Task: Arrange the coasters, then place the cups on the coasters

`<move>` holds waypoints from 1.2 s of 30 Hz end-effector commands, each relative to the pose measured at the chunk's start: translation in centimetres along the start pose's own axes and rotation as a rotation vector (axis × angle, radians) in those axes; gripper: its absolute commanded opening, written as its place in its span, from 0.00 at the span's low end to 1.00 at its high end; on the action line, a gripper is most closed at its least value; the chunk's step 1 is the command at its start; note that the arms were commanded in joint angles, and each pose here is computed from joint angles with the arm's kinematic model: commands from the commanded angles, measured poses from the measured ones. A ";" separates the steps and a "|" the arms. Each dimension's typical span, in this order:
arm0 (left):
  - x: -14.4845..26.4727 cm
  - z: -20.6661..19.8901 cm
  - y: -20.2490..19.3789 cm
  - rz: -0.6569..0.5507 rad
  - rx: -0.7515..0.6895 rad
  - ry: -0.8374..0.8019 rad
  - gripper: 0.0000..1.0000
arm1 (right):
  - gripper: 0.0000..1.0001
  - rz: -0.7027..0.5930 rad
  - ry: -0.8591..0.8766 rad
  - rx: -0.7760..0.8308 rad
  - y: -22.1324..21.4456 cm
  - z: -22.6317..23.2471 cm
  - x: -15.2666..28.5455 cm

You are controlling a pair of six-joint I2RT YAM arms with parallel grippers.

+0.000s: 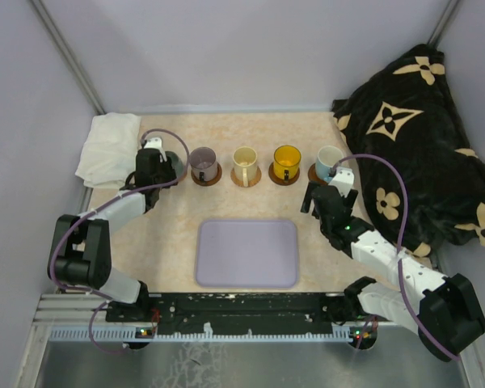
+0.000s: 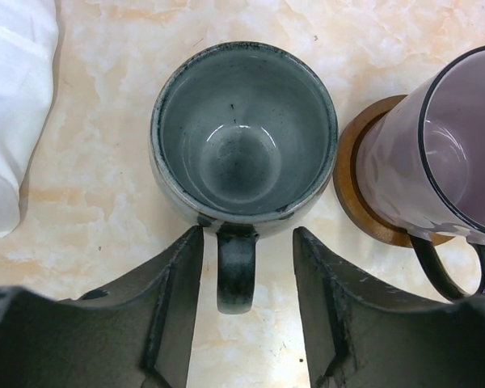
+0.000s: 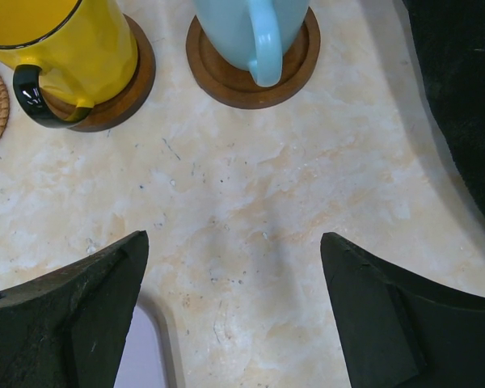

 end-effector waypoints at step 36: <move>16.2 6.1 6.8 -0.204 0.196 0.221 1.00 | 0.98 -0.183 -0.156 -0.275 9.4 -5.2 1.0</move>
Point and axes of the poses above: each gripper's point midway between its finger pads, its own x axis back along the fingers, its own z axis along the line the jaws close on, y = z × x, the point moved 4 cm from there along x, back along the fingers, and after that the axes turned 14 degrees about -x, right-handed, at the moved point
